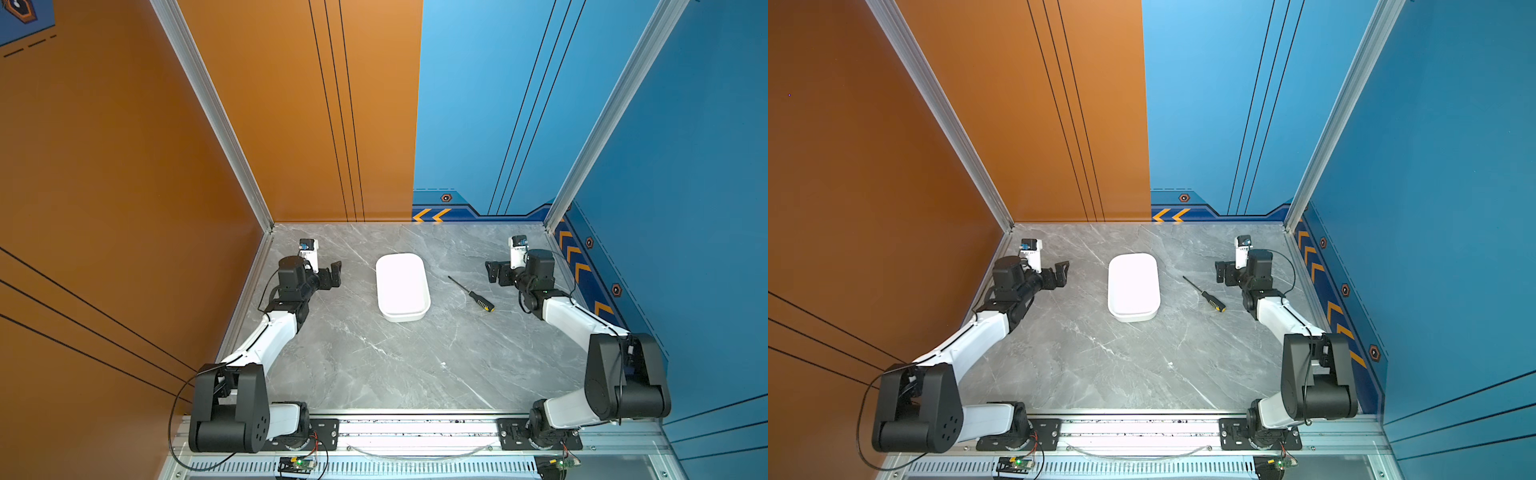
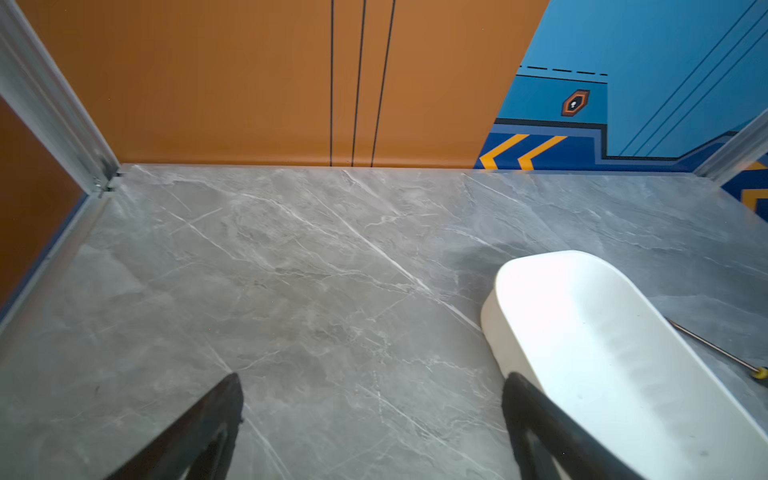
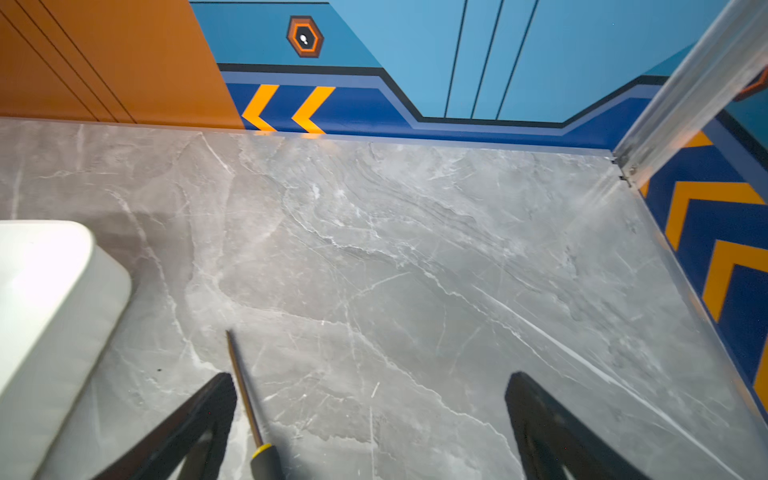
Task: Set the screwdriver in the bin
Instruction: 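Move the right gripper over the screwdriver handle while the left arm shifts forward, then lower the right gripper and close it on the black screwdriver handle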
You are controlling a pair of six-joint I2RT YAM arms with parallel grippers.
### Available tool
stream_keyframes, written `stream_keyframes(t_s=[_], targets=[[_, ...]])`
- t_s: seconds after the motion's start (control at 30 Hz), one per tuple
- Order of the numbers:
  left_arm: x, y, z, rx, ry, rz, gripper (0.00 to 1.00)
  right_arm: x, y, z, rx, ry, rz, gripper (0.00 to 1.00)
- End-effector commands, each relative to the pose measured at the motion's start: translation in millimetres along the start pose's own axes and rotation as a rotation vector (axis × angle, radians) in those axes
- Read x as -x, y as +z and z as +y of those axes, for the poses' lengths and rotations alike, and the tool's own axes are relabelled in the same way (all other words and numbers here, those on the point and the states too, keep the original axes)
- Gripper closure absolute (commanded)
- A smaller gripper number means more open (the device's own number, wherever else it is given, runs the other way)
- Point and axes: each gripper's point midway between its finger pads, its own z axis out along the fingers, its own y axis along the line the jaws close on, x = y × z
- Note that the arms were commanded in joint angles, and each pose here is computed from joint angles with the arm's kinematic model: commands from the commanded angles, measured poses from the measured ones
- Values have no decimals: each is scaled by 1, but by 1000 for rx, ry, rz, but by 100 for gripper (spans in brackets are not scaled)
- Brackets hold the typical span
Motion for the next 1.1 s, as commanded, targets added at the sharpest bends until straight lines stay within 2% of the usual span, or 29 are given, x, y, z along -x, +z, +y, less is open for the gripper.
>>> stream_keyframes(t_s=[0.0, 0.13, 0.23, 0.37, 0.53, 0.9, 1.07], targets=[[-42, 5, -36, -149, -120, 234, 2, -66, -5, 25, 146, 15, 383, 4], [-43, 12, -57, -239, -197, 269, 2, -79, -7, 33, 176, 8, 530, 6], [-44, 19, -68, -289, -269, 293, 2, -85, -8, 44, 217, 4, 573, 6], [-59, 28, -81, -326, -302, 353, 2, -100, -6, 53, 219, -33, 635, 6], [-75, 42, -94, -373, -367, 392, 2, -119, 2, 56, 205, -54, 710, 13], [-91, 59, -104, -415, -414, 409, 2, -137, 13, 61, 180, -90, 771, 20], [-94, 62, -111, -442, -425, 425, 2, -142, 16, 60, 169, -93, 787, 27]])
